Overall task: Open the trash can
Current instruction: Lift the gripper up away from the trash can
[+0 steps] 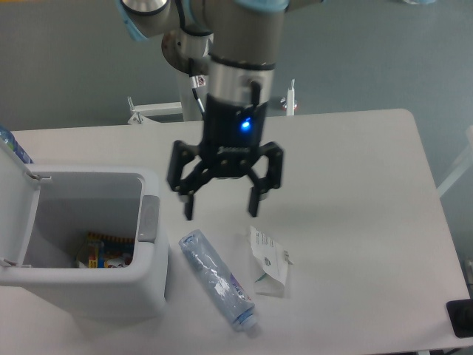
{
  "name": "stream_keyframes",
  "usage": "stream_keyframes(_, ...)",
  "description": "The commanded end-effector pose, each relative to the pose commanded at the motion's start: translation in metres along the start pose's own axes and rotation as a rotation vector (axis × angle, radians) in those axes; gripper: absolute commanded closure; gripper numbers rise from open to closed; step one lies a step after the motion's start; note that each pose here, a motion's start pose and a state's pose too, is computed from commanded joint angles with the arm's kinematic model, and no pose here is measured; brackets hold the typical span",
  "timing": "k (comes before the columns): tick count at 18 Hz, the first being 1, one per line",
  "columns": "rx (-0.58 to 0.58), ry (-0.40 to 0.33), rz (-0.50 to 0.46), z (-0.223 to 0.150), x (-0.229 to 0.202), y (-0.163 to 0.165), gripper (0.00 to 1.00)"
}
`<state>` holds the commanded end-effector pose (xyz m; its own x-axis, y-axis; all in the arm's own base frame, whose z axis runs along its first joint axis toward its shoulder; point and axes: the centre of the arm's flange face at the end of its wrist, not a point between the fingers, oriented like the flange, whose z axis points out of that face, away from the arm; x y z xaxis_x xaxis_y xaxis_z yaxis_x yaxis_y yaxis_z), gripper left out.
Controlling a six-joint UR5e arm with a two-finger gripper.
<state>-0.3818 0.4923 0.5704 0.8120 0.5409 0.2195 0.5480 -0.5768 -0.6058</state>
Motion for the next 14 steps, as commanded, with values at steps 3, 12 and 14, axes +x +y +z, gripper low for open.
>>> stream_keyframes(3,0.028,-0.037,-0.006,-0.018,-0.029,-0.004,0.0)
stream_keyframes(12,-0.129,-0.305,0.325,-0.022,-0.077,0.022,0.0)
stream_keyframes(14,-0.156,-0.318,0.374,-0.022,-0.077,0.029,0.0)
